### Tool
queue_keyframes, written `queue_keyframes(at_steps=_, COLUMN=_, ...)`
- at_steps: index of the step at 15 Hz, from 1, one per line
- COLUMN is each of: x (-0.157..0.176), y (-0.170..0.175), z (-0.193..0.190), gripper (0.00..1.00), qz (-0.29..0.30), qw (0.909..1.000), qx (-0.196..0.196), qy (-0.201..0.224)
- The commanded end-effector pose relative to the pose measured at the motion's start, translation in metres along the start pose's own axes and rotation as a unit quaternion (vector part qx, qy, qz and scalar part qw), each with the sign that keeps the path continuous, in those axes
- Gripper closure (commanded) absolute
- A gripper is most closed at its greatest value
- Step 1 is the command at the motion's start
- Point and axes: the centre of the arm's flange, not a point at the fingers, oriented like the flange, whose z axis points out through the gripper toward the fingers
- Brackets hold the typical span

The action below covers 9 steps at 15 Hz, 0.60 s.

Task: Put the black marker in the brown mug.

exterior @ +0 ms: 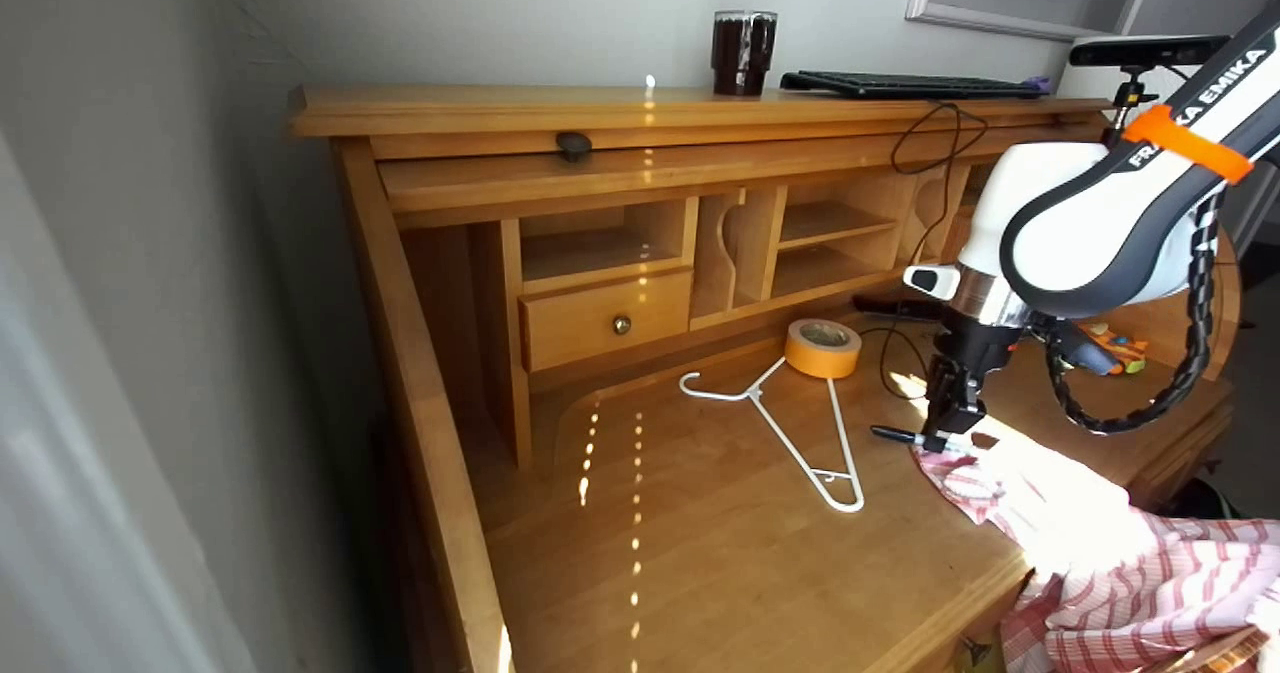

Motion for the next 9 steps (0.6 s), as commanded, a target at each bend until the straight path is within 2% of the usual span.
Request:
queue_keyframes(at_steps=1, x=-0.011, y=-0.051, z=-0.059, gripper=0.96, qz=0.014, qw=0.9989, qx=0.013, qy=0.042)
queue_keyframes(at_steps=6, x=-0.004, y=-0.094, z=-0.145, gripper=0.96, qz=-0.002, qw=0.9948, qx=0.041, qy=0.093)
queue_keyframes(at_steps=9, x=-0.007, y=-0.107, z=-0.205, gripper=0.96, qz=-0.021, qw=0.9894, qx=0.083, qy=0.117)
